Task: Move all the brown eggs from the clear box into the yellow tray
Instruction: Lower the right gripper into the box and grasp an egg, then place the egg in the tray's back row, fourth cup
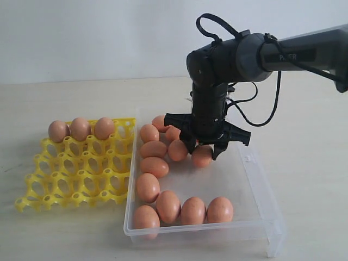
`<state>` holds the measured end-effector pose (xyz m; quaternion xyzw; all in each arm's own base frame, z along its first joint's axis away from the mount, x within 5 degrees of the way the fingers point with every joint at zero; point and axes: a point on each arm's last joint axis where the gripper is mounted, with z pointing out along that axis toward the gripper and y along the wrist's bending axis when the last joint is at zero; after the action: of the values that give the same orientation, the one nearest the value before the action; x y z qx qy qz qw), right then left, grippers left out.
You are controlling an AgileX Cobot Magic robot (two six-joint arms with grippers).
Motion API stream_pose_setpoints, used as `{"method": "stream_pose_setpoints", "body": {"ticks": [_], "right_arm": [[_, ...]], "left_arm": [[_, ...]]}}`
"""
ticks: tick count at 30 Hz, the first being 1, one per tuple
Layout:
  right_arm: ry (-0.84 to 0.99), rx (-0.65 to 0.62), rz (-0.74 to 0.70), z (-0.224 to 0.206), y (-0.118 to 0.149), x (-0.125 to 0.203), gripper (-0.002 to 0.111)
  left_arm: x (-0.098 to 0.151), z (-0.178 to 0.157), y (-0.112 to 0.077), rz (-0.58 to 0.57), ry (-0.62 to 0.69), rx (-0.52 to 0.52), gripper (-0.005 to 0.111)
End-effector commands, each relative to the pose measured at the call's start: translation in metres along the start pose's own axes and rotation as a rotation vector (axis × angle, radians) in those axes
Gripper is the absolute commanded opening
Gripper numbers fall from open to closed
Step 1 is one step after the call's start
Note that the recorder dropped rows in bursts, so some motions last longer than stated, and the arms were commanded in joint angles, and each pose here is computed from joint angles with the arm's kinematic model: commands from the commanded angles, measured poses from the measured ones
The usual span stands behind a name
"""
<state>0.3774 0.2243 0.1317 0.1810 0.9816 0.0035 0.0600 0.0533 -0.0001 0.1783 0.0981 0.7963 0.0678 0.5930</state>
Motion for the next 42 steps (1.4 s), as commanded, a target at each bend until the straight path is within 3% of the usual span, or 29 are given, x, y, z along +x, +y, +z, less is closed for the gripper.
{"method": "stream_pose_setpoints", "body": {"ticks": [1, 3, 6, 8, 13, 18, 21, 33, 42], "right_arm": [[-0.001, -0.005, 0.01, 0.001, 0.0, -0.002, 0.01], [-0.008, -0.013, -0.009, -0.003, 0.0, -0.003, 0.0], [-0.045, -0.025, -0.066, -0.015, 0.0, -0.006, 0.0], [-0.126, -0.069, -0.177, -0.03, 0.006, -0.007, 0.0], [-0.395, -0.307, -0.531, -0.064, 0.038, -0.005, 0.0], [-0.678, -0.523, -0.736, -0.082, 0.074, 0.003, 0.0], [-0.794, -0.588, -0.817, -0.082, 0.088, 0.009, 0.0], [-0.762, -0.558, -0.932, -0.016, 0.106, 0.025, 0.0], [-0.736, -0.549, -0.933, 0.002, 0.107, 0.028, 0.004]], "left_arm": [[-0.002, -0.001, 0.0, -0.004, -0.018, -0.002, 0.0], [-0.002, -0.001, 0.0, -0.004, -0.018, -0.002, 0.0], [-0.002, -0.001, 0.0, -0.004, -0.018, -0.002, 0.0], [-0.002, -0.001, 0.0, -0.004, -0.018, -0.002, 0.0], [-0.002, -0.001, 0.0, -0.004, -0.018, -0.002, 0.0], [-0.002, -0.001, 0.0, -0.004, -0.018, -0.002, 0.0], [-0.002, -0.001, 0.0, -0.004, -0.018, -0.002, 0.0], [-0.002, -0.001, 0.0, -0.004, -0.018, -0.002, 0.0], [-0.002, -0.001, 0.0, -0.004, -0.018, -0.002, 0.0]]}}
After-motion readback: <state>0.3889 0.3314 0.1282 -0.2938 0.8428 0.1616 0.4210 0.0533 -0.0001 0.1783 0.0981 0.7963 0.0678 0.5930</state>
